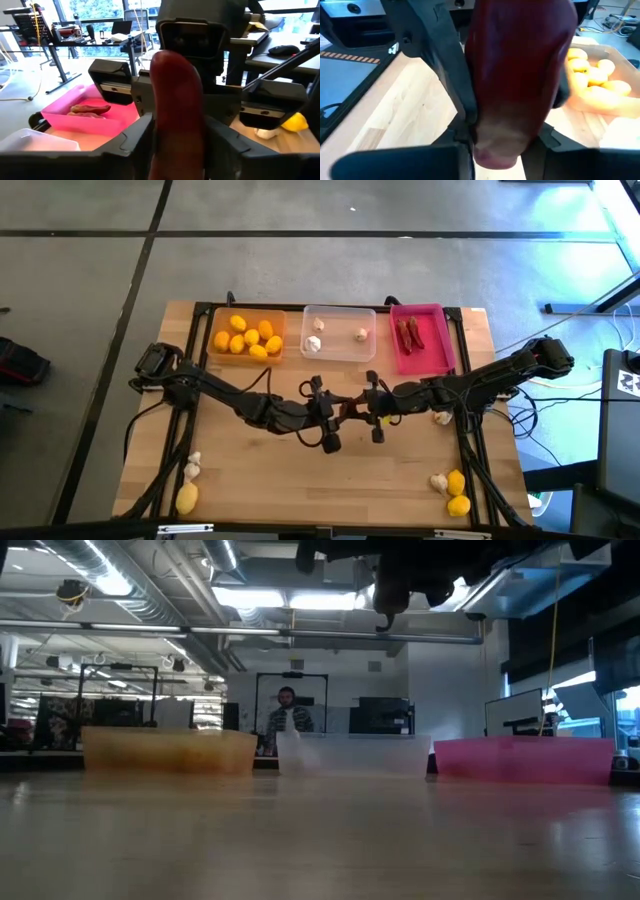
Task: Sort produce into baskets
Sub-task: Put the red chili pepper into the red bin
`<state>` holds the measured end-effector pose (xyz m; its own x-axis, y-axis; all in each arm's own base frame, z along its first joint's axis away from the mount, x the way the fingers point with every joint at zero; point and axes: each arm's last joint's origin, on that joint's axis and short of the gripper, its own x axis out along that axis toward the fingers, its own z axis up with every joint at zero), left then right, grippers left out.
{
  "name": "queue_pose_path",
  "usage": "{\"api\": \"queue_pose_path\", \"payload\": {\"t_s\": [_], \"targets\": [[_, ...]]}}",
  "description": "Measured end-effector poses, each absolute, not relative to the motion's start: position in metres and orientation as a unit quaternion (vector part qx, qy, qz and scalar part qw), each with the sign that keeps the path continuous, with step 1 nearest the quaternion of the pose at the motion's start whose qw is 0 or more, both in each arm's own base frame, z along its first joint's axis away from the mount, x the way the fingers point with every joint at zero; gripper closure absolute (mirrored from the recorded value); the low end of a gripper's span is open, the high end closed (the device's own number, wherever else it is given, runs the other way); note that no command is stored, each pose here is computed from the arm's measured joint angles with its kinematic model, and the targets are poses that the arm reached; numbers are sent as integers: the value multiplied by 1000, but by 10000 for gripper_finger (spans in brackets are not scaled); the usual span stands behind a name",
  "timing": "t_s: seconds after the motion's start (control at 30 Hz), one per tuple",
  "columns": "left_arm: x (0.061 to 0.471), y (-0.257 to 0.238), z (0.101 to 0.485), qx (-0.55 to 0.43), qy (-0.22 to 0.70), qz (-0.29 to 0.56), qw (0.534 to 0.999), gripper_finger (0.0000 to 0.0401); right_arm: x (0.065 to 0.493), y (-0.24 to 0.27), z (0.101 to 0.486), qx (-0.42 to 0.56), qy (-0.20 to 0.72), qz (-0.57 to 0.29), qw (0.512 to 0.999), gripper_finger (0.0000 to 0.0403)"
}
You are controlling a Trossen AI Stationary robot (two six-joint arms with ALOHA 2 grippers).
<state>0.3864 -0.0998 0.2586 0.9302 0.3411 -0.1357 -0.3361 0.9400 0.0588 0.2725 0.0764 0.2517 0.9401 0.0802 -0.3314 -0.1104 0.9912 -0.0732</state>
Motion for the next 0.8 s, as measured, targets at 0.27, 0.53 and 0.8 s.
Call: {"api": "queue_pose_path", "payload": {"t_s": [0.27, 0.53, 0.8], "targets": [[385, -97, 252, 35, 105, 183, 977, 179, 264, 72, 247, -68, 213, 5, 975, 292], [376, -94, 229, -10, 203, 214, 955, 178, 232, 56, 257, -99, 270, -110, 951, 292], [376, -97, 209, -37, 238, 227, 944, 178, 197, 29, 268, -120, 297, -249, 914, 296]]}}
